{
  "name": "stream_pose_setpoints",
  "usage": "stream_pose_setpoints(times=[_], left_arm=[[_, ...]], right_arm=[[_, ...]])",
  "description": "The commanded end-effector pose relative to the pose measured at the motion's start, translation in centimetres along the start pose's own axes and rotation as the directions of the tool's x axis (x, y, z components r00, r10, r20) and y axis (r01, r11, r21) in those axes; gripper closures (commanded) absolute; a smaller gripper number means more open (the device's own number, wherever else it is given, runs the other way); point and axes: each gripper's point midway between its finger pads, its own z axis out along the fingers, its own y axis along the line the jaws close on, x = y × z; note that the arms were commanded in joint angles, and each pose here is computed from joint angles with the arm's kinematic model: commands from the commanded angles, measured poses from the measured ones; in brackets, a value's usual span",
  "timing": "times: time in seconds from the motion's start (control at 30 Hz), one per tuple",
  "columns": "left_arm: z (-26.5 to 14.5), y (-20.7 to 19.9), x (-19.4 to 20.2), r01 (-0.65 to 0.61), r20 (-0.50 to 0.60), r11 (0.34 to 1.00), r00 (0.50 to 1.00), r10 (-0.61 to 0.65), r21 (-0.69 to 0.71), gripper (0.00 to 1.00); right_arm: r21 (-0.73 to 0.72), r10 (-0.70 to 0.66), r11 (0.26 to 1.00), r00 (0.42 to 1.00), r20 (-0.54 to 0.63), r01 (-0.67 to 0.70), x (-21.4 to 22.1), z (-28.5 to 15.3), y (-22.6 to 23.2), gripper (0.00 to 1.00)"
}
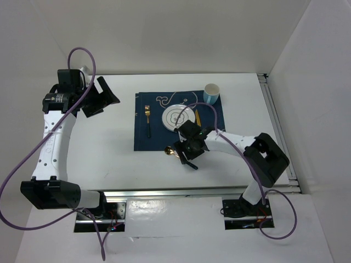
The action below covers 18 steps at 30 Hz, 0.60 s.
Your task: Set the dinner table for one person
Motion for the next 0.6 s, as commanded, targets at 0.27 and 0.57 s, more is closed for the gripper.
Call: stream_pose_setpoints(times=[0.27, 0.57], left_arm=[[-0.2, -0.7, -0.5, -0.024, 0.025, 0.999, 0.999, 0.023, 0.033, 0.0], [-0.5, -0.8, -0.5, -0.026, 0.032, 0.999, 0.999, 0.025, 0.036, 0.0]], right_arm=[[0.08, -0.133, 0.987, 0.99, -0.039, 0.136, 2.6, 1.7, 2.7, 0.7], [0.28, -0.149, 0.955, 0.976, 0.157, 0.101, -3.1, -6.6, 1.6, 1.0]])
